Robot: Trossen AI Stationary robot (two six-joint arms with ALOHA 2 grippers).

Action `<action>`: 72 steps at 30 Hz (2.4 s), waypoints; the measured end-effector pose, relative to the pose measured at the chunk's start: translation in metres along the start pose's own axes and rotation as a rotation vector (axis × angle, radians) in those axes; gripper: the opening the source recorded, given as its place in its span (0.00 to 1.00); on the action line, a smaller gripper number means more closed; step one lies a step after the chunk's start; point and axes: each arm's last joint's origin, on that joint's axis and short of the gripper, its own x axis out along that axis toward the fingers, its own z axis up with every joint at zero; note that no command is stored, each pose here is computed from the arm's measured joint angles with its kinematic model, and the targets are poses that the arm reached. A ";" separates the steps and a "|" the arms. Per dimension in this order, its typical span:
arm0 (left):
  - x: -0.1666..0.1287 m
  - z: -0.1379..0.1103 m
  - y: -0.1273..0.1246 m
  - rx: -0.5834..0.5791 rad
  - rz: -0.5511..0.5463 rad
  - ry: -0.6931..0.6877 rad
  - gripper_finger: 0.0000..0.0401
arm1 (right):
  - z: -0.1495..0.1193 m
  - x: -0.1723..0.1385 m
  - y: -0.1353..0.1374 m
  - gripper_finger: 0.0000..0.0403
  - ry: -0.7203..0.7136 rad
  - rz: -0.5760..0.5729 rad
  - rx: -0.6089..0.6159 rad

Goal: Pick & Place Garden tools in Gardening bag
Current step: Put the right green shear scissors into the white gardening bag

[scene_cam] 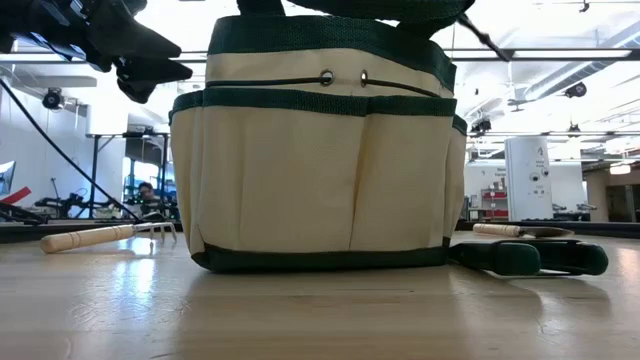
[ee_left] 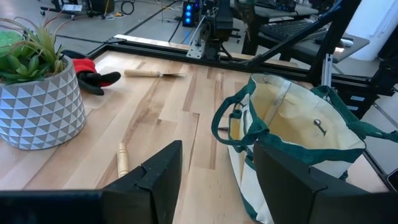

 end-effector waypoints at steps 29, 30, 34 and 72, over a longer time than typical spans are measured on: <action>0.000 0.001 0.000 -0.056 -0.004 -0.007 0.50 | 0.049 -0.014 0.041 0.04 -0.254 0.620 -0.234; 0.000 0.001 0.000 -0.056 -0.004 -0.008 0.50 | 0.050 -0.013 0.041 0.04 -0.254 0.636 -0.229; 0.000 0.001 0.000 -0.056 -0.004 -0.008 0.50 | 0.049 -0.001 0.043 0.04 -0.237 0.666 -0.188; 0.000 0.001 0.000 -0.064 -0.004 -0.009 0.50 | 0.004 0.083 0.054 0.04 0.141 0.740 -0.204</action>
